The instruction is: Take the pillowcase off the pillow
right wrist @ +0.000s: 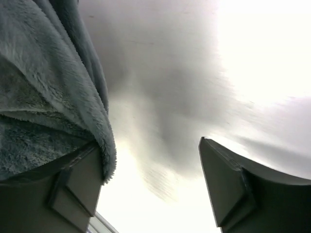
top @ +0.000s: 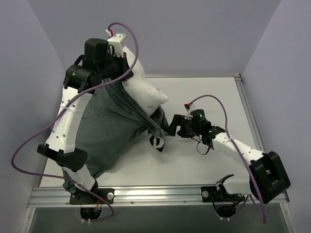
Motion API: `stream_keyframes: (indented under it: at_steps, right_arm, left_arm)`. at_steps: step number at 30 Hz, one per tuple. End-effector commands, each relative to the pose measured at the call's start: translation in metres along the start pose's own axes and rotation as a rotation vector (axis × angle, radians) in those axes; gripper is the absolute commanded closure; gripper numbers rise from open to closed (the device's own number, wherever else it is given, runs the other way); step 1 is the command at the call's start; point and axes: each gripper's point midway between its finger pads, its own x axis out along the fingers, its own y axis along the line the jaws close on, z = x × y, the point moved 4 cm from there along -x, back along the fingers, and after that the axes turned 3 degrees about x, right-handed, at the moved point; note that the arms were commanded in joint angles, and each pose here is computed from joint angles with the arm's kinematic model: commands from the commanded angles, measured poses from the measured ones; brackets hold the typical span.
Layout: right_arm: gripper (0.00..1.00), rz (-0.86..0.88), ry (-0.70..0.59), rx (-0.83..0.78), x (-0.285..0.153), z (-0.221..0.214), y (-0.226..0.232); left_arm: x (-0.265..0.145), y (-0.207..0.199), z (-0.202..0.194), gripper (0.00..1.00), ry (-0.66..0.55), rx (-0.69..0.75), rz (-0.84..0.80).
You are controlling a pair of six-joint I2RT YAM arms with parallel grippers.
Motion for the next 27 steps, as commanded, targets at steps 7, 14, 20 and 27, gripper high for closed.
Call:
stream_keyframes:
  at_steps: [7,14,20,27]
  right_arm:
    - [0.12,-0.219,-0.121,-0.241,-0.125,0.062,0.037]
    - [0.12,-0.052,-0.148,-0.277,-0.116,0.105,0.091]
    - [0.09,0.18,-0.243,-0.224,-0.082,0.124,0.15]
    - [0.02,0.248,-0.126,-0.328,-0.035,0.113,0.181]
  left_arm:
    - [0.045,-0.028,-0.018,0.98,-0.057,0.148,-0.011]
    - [0.056,-0.058,-0.026,0.98,-0.037,0.173,-0.076]
    - [0.06,-0.064,-0.028,0.98,-0.019,0.157,-0.104]
    - [0.071,-0.074,-0.037,0.98,0.003,0.171,-0.12]
